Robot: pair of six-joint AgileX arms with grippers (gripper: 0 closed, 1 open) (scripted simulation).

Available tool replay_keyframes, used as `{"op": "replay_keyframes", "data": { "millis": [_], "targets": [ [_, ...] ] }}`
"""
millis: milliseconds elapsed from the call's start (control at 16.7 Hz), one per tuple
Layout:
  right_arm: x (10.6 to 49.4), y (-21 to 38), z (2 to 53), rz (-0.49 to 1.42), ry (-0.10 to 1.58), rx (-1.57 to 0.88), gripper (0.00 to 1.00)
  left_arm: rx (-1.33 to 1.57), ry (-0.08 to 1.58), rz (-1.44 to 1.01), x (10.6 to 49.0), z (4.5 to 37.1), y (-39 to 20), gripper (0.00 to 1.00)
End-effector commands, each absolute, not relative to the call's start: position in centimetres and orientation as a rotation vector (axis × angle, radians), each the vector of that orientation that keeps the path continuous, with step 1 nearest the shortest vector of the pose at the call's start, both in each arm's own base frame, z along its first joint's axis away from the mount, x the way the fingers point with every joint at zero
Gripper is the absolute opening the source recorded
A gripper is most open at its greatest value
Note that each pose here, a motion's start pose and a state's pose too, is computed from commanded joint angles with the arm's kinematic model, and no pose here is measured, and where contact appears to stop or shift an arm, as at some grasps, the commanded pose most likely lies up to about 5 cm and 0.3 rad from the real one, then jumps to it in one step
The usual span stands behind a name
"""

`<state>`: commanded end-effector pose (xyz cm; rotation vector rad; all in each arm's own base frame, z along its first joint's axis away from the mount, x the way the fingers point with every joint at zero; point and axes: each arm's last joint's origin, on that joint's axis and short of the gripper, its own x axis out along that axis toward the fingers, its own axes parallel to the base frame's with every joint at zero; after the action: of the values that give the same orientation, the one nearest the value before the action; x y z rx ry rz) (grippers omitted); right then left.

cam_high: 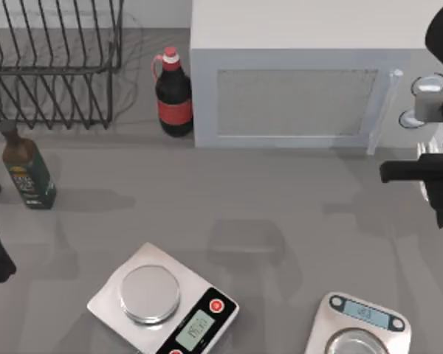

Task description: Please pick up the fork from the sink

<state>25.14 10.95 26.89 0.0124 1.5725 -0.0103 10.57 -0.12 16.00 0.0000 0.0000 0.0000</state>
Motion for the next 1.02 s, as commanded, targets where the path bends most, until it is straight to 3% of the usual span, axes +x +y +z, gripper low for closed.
{"op": "replay_keyframes", "data": {
  "millis": [600, 960, 1020],
  "targets": [
    [25.2, 11.1, 17.0, -0.005, 1.562, 0.011, 0.0, 0.0, 0.0, 0.0, 10.6, 16.0, -0.1, 1.0],
    [25.0, 11.0, 16.0, -0.008, 1.571, 0.008, 0.0, 0.0, 0.0, 0.0, 10.6, 16.0, -0.1, 1.0],
    [25.0, 11.0, 16.0, -0.008, 1.571, 0.008, 0.08, 0.0, 0.0, 0.0, 10.6, 16.0, -0.1, 1.0]
  ]
}}
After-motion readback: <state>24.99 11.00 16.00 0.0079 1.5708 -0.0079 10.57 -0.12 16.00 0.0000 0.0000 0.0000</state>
